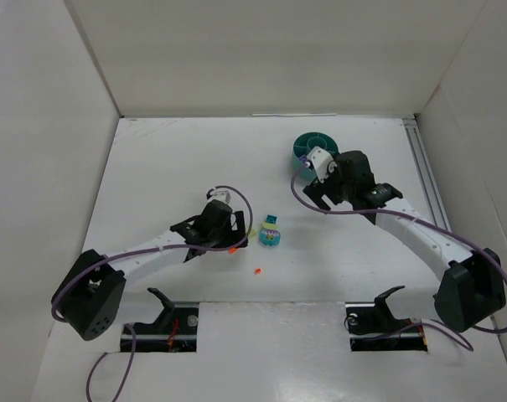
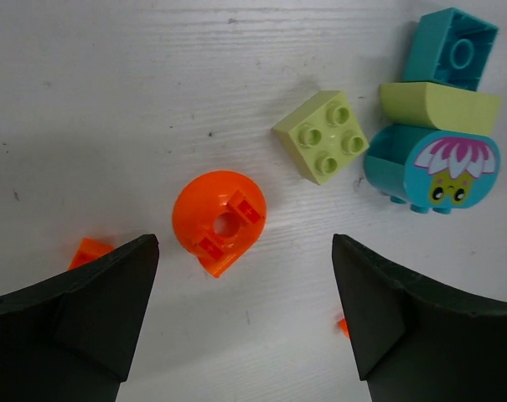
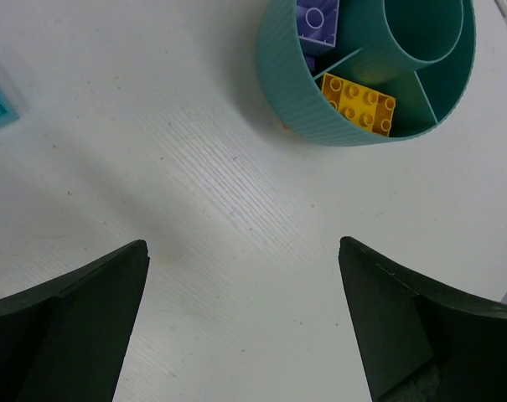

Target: Sort the legos into containers by color

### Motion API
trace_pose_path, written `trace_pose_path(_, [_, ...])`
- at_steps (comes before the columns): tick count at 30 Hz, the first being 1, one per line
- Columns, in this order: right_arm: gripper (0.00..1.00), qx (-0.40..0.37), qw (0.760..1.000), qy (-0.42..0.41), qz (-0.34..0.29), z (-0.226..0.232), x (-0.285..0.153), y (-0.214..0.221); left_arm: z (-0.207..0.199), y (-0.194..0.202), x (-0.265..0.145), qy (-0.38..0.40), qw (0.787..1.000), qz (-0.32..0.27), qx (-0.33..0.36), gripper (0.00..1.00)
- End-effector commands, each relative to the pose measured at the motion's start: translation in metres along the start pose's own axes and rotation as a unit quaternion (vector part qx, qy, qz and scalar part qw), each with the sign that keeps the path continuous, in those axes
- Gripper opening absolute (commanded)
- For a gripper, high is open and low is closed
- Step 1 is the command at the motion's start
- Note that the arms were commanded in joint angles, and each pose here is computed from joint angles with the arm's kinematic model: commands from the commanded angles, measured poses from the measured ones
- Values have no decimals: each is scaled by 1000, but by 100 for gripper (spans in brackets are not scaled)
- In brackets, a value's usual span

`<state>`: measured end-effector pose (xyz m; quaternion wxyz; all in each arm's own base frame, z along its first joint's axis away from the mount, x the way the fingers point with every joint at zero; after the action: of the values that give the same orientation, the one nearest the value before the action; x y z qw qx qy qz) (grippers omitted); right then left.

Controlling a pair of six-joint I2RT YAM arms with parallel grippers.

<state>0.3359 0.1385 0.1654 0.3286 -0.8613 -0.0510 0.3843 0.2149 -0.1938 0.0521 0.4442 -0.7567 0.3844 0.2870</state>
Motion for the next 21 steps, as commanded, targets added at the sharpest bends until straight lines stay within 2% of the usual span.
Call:
trace_pose_path(1, [100, 1, 999, 7, -38, -7, -1, -14, 12, 2, 8, -34, 999, -4, -11, 81])
trace_pose_path(10, [100, 7, 999, -1, -33, -5, 1, -6, 14, 19, 15, -102, 994, -8, 31, 63])
trace_pose_path(12, [100, 7, 999, -1, -33, -5, 1, -6, 23, 24, 17, -131, 991, -3, 41, 56])
trace_pose_path(17, [100, 7, 999, -1, -33, -5, 1, -6, 22, 28, 21, -160, 986, -4, 42, 49])
trace_pose_path(21, [100, 6, 999, 2, -36, -6, 1, -7, 20, 33, 24, -167, 985, 1, 55, 47])
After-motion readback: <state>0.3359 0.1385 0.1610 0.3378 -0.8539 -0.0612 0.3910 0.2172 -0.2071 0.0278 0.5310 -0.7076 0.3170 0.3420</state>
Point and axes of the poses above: each gripper's point midway between its finger pads, its own x axis out along the fingers, its own z axis along the line the jaws close on, y = z × x, the point moved 1 cm from there along -x, back along the fingers, and after that the axes turned 12 degrees about -x, right-handed, at the moved point
